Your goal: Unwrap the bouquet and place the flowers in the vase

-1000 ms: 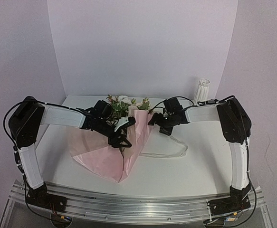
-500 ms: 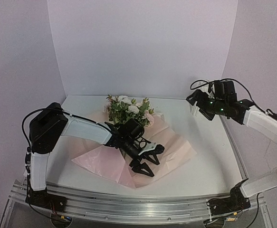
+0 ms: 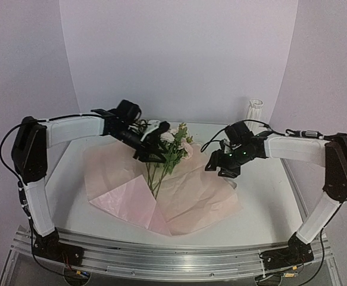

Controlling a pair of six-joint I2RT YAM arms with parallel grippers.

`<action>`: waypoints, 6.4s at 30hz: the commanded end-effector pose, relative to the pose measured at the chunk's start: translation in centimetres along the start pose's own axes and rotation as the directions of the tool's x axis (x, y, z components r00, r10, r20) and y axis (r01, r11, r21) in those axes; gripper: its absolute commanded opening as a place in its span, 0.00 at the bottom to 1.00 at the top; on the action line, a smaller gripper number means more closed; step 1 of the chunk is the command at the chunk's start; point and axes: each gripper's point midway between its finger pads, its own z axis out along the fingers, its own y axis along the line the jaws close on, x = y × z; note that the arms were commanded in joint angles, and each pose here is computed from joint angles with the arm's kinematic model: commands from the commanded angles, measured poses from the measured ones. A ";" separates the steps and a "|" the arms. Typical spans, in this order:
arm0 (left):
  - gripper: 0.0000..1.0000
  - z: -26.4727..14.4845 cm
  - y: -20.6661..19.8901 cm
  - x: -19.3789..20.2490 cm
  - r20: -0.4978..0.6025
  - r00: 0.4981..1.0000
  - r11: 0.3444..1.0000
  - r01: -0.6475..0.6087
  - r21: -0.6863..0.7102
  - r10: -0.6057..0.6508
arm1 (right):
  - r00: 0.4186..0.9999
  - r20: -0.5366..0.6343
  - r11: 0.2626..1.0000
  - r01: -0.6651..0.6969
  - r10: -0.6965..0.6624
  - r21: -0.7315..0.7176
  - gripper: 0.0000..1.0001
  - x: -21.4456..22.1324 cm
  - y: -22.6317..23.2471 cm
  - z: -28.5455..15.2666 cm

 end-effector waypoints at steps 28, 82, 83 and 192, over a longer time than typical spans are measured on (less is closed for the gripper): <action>0.44 -2.4 -16.7 18.1 -0.291 0.949 0.985 -0.084 0.149 0.125 | 0.995 -0.095 0.941 0.033 -0.001 0.337 0.58 -7.5 -9.5 12.2; 0.63 -4.1 -10.1 12.0 -0.273 0.961 0.925 -0.057 -0.376 -0.052 | 0.997 0.017 0.804 0.054 -0.079 0.592 0.71 -4.5 -9.6 -4.3; 0.65 -5.0 -9.3 10.8 -0.204 0.974 0.912 0.006 -0.410 -0.098 | 0.994 0.054 0.813 0.049 -0.098 0.581 0.69 -5.2 -8.1 -4.9; 0.62 -12.3 4.9 7.4 0.411 0.802 0.664 0.593 -0.456 -0.434 | -0.097 0.858 0.727 0.488 -0.504 0.483 0.00 -41.0 5.0 -29.8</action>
